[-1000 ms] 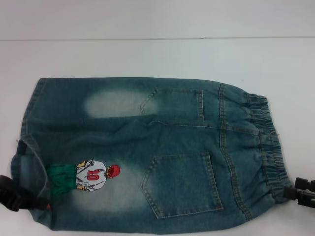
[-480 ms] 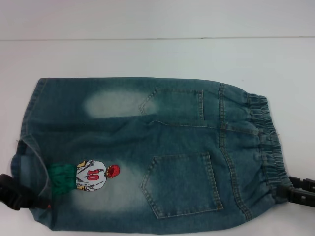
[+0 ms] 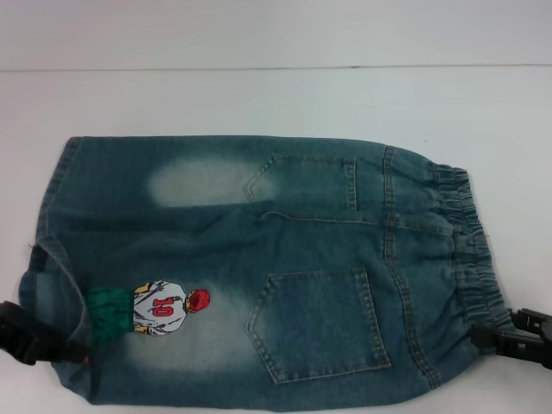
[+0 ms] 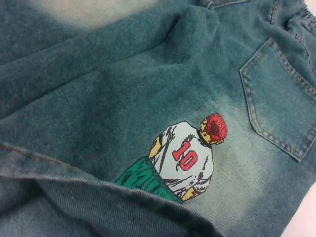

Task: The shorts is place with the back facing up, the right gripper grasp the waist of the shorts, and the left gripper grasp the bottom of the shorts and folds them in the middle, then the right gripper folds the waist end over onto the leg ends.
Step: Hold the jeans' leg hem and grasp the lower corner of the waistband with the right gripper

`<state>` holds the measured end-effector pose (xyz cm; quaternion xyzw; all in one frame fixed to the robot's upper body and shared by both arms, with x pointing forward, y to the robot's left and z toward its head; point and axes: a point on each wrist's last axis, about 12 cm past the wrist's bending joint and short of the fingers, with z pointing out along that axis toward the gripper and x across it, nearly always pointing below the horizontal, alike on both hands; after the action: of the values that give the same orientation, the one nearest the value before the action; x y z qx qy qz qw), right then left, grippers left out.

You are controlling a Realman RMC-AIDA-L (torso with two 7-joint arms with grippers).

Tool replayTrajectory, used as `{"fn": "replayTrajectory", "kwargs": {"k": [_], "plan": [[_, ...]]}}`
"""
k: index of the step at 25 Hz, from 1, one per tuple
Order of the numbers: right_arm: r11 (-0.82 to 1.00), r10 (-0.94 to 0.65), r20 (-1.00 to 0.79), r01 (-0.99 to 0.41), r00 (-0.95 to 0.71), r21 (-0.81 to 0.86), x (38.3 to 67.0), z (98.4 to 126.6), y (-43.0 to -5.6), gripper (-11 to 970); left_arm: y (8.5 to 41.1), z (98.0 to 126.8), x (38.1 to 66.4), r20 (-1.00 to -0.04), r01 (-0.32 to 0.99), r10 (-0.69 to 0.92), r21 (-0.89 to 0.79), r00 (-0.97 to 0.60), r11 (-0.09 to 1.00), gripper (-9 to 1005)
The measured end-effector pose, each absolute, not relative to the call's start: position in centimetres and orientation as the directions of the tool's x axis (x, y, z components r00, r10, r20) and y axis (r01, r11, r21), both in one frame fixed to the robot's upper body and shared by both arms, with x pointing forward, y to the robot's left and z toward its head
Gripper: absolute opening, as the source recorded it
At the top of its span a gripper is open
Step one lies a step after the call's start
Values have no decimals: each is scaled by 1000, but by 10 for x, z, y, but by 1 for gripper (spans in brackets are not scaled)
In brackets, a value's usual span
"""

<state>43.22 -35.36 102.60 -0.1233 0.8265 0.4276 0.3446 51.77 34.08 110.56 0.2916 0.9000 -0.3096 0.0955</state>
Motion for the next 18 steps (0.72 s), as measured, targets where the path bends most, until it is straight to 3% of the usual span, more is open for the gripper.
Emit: {"fn": "replayTrajectory", "kwargs": {"k": [14,18], "plan": [[615,99,-667,-482,-739,624,425,1023,-357,894,339,1106,520,-357,589,469,-499,-808,635,63],[628,111,-663,-465,-740,624,422,1023,-362,736,337,1105,521,-356,590,470,-503,-807,632,63]]}}
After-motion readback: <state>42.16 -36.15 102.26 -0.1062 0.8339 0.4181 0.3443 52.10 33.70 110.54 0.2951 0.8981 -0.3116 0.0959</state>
